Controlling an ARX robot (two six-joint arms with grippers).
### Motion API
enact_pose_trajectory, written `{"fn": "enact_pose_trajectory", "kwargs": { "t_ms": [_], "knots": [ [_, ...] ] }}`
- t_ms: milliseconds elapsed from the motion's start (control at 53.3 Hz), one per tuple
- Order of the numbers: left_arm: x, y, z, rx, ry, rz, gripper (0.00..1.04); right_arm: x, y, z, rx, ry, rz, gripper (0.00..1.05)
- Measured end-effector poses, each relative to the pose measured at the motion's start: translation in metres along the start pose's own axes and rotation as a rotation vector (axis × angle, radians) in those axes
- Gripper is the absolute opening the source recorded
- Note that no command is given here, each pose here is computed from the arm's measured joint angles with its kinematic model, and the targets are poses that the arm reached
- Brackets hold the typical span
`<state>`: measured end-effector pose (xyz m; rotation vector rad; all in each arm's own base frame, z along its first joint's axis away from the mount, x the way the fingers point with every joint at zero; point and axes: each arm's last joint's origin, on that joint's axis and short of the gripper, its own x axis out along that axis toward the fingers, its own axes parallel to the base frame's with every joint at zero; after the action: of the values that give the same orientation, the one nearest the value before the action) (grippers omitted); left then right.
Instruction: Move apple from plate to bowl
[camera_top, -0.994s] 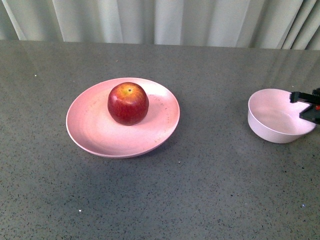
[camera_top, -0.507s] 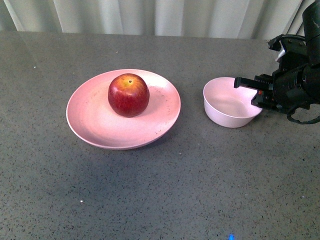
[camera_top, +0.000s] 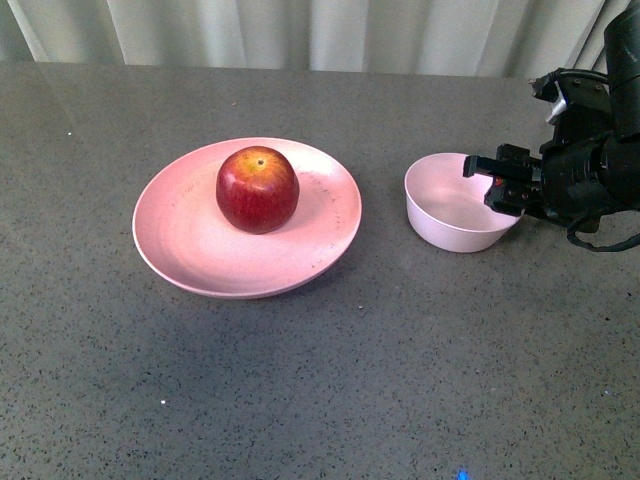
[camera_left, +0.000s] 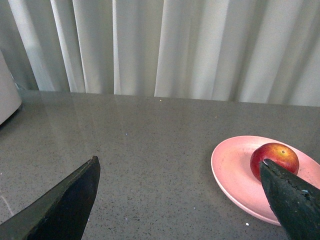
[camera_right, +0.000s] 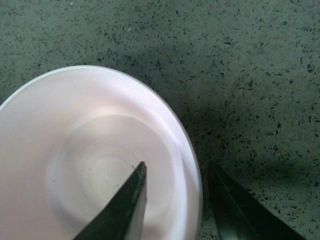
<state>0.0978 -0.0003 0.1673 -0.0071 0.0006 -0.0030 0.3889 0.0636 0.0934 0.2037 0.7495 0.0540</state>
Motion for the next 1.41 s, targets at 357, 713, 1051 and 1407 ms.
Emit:
{"fn": "enact_pose_trajectory", "kwargs": {
  "t_ms": [357,713,1051,1407],
  "knots": [
    [0.000,0.000,0.000,0.000,0.000,0.000,0.96,-0.080,-0.019,0.030,-0.055,-0.299,0.046,0.97],
    [0.000,0.000,0.000,0.000,0.000,0.000,0.96,-0.176,-0.044,-0.006,-0.177,-0.727,-0.045,0.70],
    [0.000,0.000,0.000,0.000,0.000,0.000,0.96,-0.202,-0.049,-0.052,-0.197,-0.739,-0.052,0.16],
    [0.000,0.000,0.000,0.000,0.000,0.000,0.96,-0.222,-0.052,-0.087,-0.201,-0.749,-0.053,0.02]
  ]
}}
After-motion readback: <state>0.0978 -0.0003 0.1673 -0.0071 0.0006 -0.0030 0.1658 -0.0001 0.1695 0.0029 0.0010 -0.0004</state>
